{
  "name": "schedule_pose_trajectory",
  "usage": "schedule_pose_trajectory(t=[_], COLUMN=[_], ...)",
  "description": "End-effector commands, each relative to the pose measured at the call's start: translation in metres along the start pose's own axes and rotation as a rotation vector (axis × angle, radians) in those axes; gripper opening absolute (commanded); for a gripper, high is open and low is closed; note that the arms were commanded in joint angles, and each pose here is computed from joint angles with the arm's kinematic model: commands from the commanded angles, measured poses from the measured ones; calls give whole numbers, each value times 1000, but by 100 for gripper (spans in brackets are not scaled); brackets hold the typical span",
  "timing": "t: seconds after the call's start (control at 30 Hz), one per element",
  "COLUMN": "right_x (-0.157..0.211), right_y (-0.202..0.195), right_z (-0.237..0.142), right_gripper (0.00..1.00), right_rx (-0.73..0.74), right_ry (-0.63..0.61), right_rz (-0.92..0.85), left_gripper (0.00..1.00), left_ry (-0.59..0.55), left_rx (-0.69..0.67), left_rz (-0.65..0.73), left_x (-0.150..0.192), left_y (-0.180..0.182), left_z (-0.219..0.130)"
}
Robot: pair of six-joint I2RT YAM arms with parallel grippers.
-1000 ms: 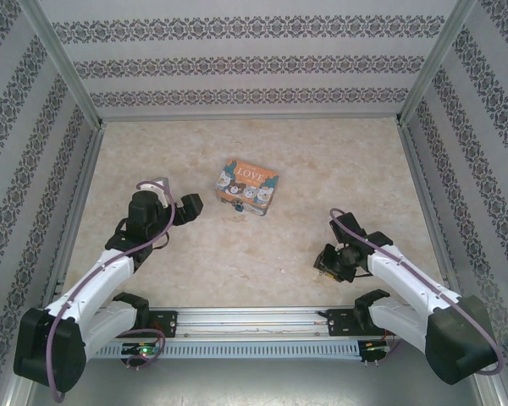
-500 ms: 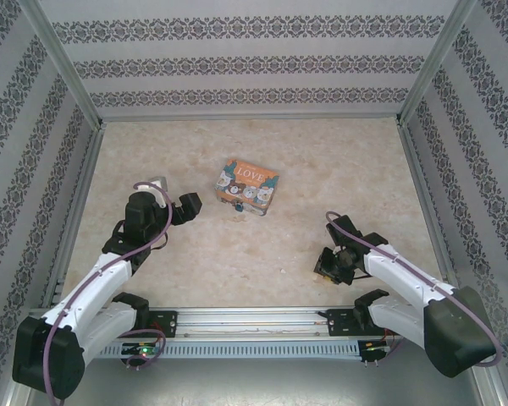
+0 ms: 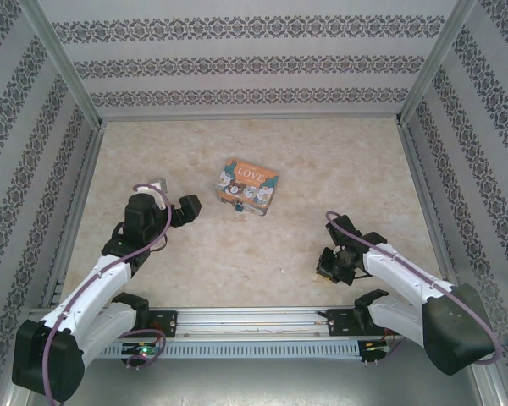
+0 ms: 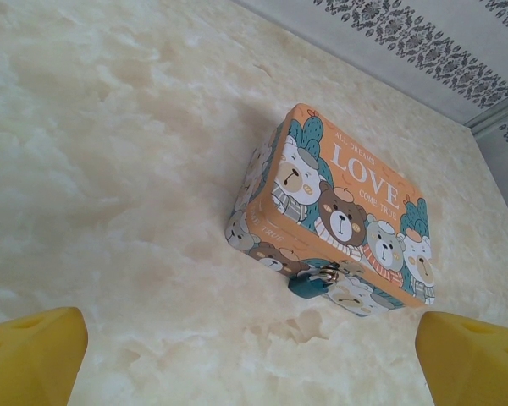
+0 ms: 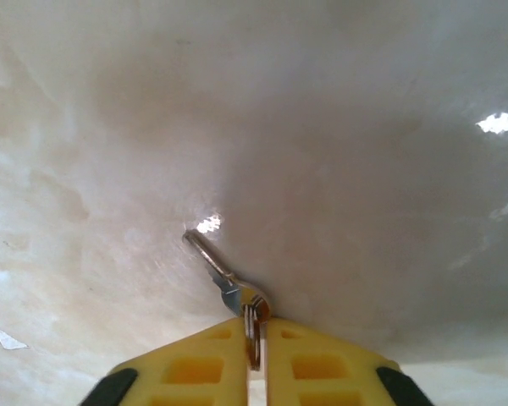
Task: Unlock the padlock with the key
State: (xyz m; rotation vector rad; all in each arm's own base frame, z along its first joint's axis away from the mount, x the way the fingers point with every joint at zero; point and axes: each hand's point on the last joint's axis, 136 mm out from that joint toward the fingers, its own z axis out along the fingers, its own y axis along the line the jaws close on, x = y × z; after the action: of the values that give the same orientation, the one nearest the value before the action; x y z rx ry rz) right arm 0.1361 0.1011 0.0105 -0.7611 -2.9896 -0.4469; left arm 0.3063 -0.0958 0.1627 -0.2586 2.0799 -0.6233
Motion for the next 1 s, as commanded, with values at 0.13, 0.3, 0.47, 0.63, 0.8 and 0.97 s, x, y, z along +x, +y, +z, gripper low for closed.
schedule_pose_trajectory(t=[0.13,0.3,0.47,0.63,0.8,0.97], right_x=[-25,-40,-54,-53,-37,-17], right_y=[24,69,124,180,229,264], right_z=[-3,-33,-75,-121,-158,-180], right_gripper=[0,0,0,0,0,0], right_rx=[-61,-242,-476,-688,-847,-954], right_ry=[-116,-224,-356,-440,-554,-645], right_rz=[-118,-235,-329,-488,-707,-885], left_gripper=[99,99,100,98,90,82], left_ry=[-11,1,20,44,72,108], left_rx=[-2,61,160,296,459,566], left_rz=[16,19,-3,-86,-149,-153], left_x=[-9,-19,-33,-50,-64,-70], left_y=[-3,-22,-49,-83,-119,-147], left_z=[-4,-6,-8,-11,-16,-22])
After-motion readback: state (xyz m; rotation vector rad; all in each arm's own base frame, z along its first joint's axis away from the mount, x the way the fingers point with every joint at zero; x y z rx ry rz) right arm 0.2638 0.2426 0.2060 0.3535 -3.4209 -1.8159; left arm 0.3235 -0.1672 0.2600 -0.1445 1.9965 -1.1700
